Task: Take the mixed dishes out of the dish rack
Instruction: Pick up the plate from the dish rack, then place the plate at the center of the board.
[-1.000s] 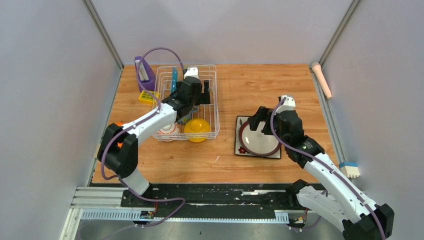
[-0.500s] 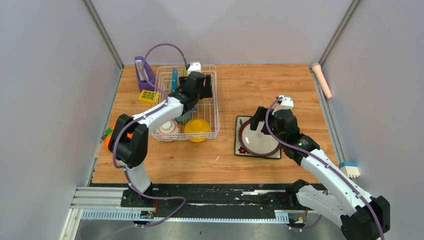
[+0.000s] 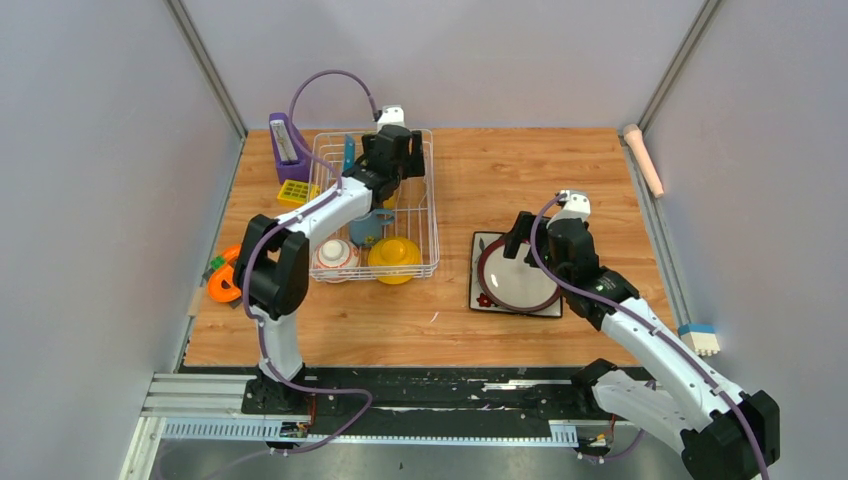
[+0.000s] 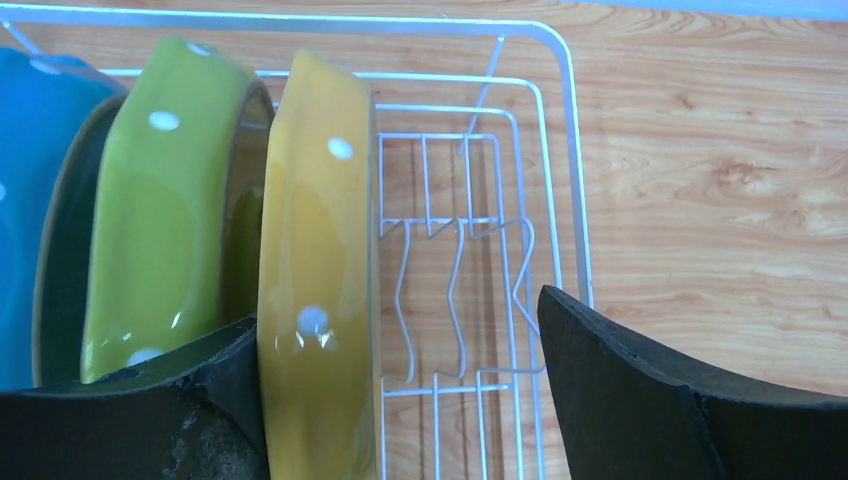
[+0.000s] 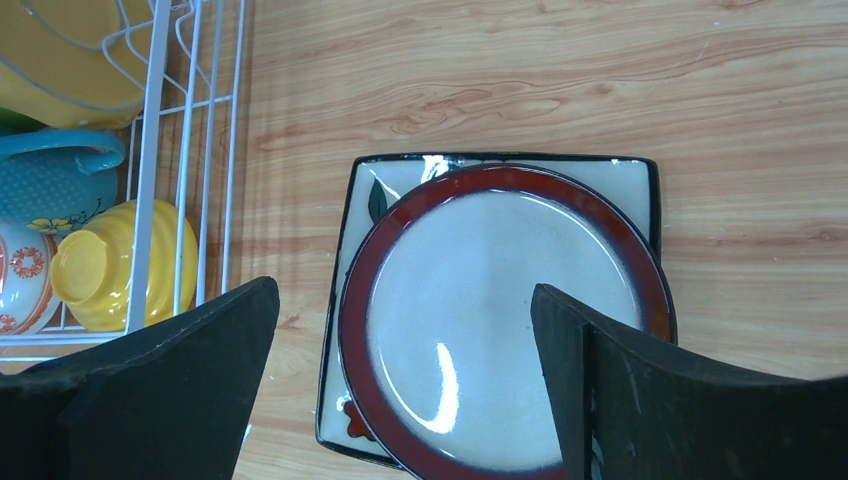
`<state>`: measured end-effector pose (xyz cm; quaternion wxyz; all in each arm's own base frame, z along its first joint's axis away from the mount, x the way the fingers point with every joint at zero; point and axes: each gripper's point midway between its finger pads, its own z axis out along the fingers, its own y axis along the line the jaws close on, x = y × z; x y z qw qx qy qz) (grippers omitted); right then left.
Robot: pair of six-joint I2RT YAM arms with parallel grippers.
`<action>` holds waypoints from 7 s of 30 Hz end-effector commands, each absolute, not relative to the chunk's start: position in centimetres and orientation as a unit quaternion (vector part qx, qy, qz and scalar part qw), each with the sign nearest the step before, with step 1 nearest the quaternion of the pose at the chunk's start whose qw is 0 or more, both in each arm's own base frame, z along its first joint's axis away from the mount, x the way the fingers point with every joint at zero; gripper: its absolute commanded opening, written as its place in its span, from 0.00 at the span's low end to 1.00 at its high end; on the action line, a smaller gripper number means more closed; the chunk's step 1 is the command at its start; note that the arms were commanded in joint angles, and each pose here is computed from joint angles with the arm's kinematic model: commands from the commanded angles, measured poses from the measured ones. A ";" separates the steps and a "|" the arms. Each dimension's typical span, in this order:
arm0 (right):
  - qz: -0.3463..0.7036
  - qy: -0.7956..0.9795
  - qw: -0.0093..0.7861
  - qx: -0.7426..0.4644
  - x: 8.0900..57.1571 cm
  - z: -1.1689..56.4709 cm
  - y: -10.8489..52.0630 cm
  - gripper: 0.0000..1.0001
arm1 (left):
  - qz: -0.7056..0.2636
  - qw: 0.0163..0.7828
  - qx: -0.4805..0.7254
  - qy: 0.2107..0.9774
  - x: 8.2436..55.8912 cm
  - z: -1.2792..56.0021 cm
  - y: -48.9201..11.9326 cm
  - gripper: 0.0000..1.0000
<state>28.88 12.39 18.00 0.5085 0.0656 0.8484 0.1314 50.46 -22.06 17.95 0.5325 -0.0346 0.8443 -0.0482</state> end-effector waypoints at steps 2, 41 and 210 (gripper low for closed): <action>0.118 0.840 0.525 0.068 29.5 18.5 12.1 1.00 | -0.056 0.536 -0.036 0.842 52.4 18.3 -21.6 0.88; 0.124 0.842 0.520 0.070 29.5 18.3 12.3 1.00 | -0.002 0.548 -0.044 0.836 51.8 22.7 -19.1 0.44; 0.632 0.708 0.219 0.226 21.3 29.2 22.4 0.00 | -0.089 0.570 0.783 0.234 16.5 30.1 -33.5 1.00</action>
